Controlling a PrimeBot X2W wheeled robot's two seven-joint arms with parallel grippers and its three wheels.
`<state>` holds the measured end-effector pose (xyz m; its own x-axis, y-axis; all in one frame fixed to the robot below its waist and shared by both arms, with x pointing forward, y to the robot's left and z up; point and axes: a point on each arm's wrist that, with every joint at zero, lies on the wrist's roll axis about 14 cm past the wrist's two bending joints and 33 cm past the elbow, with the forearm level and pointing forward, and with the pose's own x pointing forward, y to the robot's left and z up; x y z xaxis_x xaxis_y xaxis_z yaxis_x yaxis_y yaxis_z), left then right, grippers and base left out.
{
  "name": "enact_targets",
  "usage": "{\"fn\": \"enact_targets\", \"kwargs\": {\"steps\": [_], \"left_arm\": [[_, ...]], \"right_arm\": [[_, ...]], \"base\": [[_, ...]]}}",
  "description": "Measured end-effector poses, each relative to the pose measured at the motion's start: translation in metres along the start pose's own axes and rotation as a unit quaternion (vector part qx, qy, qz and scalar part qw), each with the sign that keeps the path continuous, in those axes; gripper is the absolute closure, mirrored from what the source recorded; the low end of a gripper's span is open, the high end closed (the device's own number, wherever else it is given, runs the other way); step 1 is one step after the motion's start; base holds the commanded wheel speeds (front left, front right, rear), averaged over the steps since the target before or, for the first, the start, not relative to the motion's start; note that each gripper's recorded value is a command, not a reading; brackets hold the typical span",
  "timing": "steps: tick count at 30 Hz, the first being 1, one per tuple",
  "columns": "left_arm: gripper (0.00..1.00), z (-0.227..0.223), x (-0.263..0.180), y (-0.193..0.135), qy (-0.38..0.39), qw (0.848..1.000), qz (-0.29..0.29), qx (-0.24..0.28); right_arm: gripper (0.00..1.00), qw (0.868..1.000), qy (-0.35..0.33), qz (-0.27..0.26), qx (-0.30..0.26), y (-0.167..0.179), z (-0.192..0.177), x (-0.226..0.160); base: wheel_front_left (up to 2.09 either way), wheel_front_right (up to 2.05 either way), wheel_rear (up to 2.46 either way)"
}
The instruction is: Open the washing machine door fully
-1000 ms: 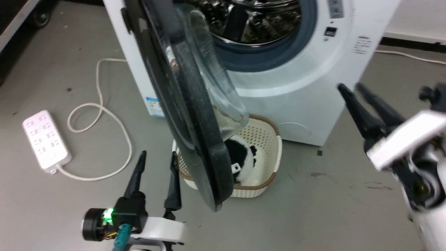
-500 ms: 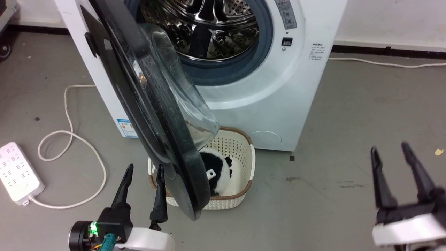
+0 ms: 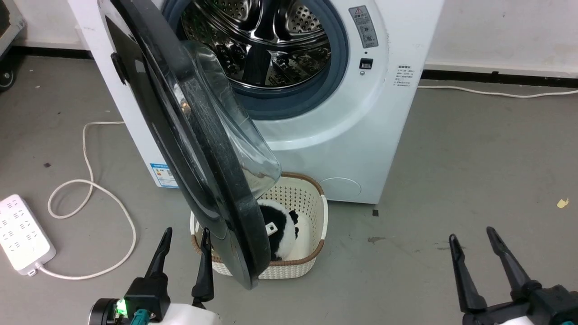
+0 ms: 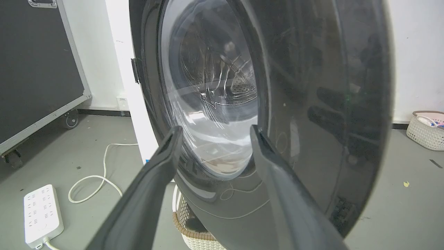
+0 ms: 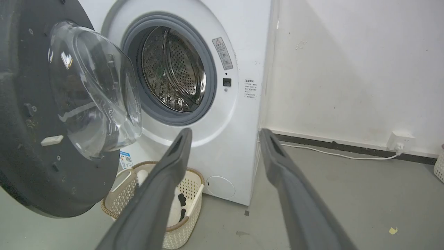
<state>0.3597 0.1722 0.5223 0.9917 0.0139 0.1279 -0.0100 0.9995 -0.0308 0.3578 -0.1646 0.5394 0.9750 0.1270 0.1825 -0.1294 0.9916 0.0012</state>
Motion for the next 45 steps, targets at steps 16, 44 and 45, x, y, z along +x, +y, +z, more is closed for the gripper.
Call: {"fn": "enact_targets", "kwargs": {"steps": [16, 44, 45], "left_arm": [[1.0, 0.132, 0.015, 0.021, -0.207, 0.977, 0.057, -0.009], [1.0, 0.052, 0.008, -0.141, -0.046, 0.977, -0.201, -0.059], [1.0, 0.041, 0.007, -0.142, -0.028, 0.977, -0.201, -0.058]], "right_arm": [[0.0, 1.0, 0.005, 0.002, 0.003, 0.003, -0.003, 0.0], [0.0, 1.0, 0.011, -0.001, 0.018, 0.003, -0.009, 0.003], [0.0, 1.0, 0.012, -0.001, 0.018, 0.003, -0.009, 0.003]], "base": [[0.0, 0.0, 0.0], [0.0, 0.0, 0.0], [0.0, 0.0, 0.0]]}}
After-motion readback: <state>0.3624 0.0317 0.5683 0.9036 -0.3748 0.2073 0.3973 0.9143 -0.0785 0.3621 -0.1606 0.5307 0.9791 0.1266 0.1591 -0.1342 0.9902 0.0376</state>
